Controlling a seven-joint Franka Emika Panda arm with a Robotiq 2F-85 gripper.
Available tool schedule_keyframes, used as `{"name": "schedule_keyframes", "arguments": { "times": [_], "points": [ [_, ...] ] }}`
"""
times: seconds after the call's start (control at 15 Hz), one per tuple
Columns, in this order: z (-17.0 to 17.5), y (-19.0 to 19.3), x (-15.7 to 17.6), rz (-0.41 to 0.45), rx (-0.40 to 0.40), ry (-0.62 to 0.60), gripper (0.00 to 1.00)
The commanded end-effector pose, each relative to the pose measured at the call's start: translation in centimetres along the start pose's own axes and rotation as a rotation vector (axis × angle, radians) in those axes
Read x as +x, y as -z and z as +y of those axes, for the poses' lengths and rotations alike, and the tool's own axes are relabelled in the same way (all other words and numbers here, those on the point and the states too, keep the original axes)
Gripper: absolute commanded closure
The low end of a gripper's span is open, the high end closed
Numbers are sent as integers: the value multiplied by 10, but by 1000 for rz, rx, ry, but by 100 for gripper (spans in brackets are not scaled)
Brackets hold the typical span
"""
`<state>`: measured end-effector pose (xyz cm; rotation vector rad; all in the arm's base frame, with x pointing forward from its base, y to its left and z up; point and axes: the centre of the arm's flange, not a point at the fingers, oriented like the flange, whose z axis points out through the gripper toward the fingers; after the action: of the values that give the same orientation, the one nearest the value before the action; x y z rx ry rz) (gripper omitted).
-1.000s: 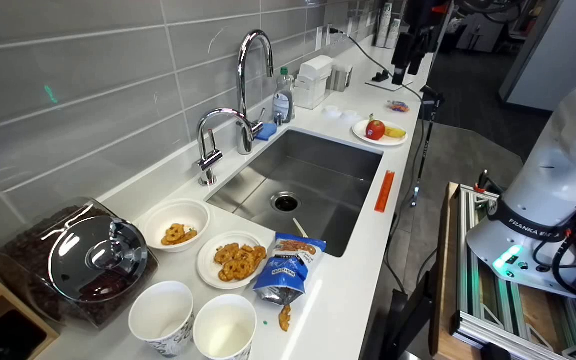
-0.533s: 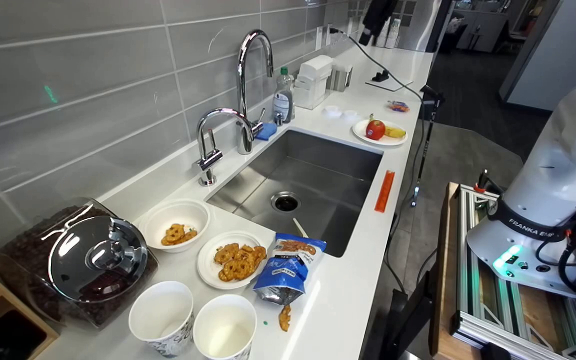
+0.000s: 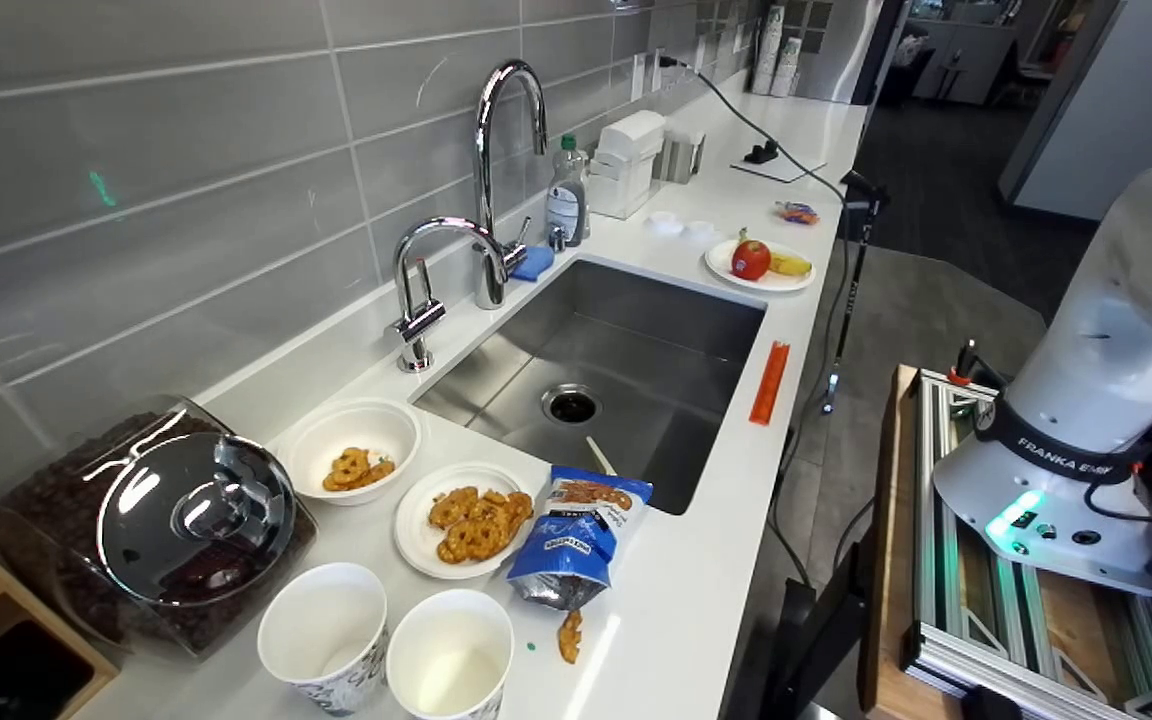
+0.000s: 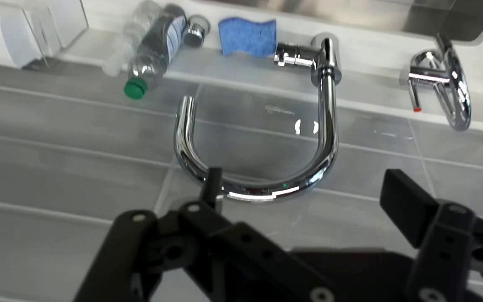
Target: Push the faucet to the center of the sink.
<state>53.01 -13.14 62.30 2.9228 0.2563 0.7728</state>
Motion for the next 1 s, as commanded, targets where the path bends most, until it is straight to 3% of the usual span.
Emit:
{"name": "schedule_keyframes", "arguments": {
  "times": [0.0, 0.4, 0.53, 0.6, 0.73, 0.93],
  "points": [
    [23, -22, 65, 126, 10, 45, 34],
    [43, -75, 103, 258, -53, 37, 80],
    [47, -90, 103, 215, -26, 3, 95],
    [35, -78, 90, 227, -57, 23, 78],
    [39, -92, 92, 219, -52, 13, 94],
    [41, -91, 94, 224, -54, 11, 95]
  ]
}}
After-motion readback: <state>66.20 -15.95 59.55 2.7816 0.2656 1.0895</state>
